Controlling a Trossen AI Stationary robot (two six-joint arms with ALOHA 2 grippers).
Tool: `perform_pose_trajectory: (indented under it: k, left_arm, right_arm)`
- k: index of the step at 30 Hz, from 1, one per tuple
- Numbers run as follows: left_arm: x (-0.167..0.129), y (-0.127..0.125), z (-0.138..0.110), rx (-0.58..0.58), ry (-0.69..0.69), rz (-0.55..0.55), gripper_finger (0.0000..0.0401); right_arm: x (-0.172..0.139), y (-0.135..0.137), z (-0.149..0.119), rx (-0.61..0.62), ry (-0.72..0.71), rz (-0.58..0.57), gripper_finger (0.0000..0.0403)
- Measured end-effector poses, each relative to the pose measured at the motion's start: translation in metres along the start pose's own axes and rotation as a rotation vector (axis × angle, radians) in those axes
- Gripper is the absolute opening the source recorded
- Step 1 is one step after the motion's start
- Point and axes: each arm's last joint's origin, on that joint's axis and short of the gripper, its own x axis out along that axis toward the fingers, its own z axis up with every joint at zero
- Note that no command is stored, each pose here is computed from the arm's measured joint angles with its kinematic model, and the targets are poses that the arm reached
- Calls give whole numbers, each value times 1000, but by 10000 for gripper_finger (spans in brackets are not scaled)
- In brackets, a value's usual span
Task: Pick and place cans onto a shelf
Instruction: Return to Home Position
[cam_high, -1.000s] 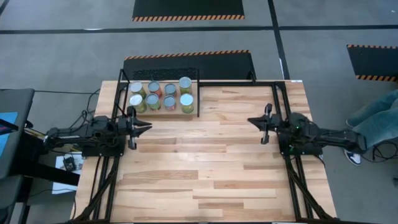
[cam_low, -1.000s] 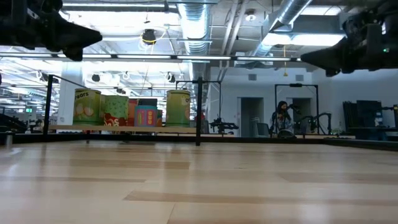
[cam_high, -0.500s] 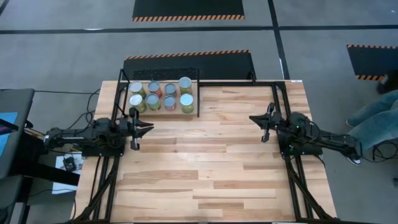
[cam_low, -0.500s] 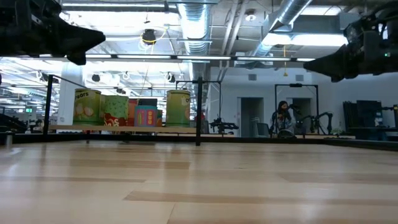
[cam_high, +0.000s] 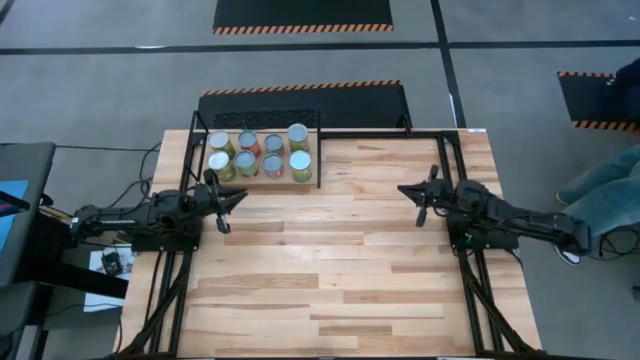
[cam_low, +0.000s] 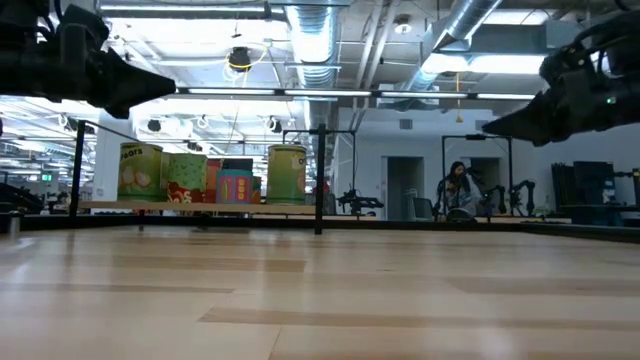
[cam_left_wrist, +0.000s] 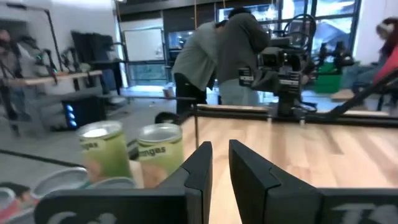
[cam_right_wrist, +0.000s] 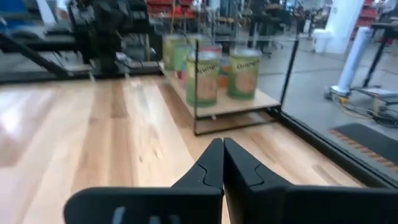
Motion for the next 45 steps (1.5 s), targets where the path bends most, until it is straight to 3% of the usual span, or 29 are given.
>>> perform_pose_trajectory:
  k: [6,45]
  left_arm:
    - [0,0,0,67,-2,-8,43]
    - [0,0,-1,46,0,-10,43]
  right_arm:
    - [4,0,-6,37,75,-6,21]
    - [6,0,-9,47,107,-9,33]
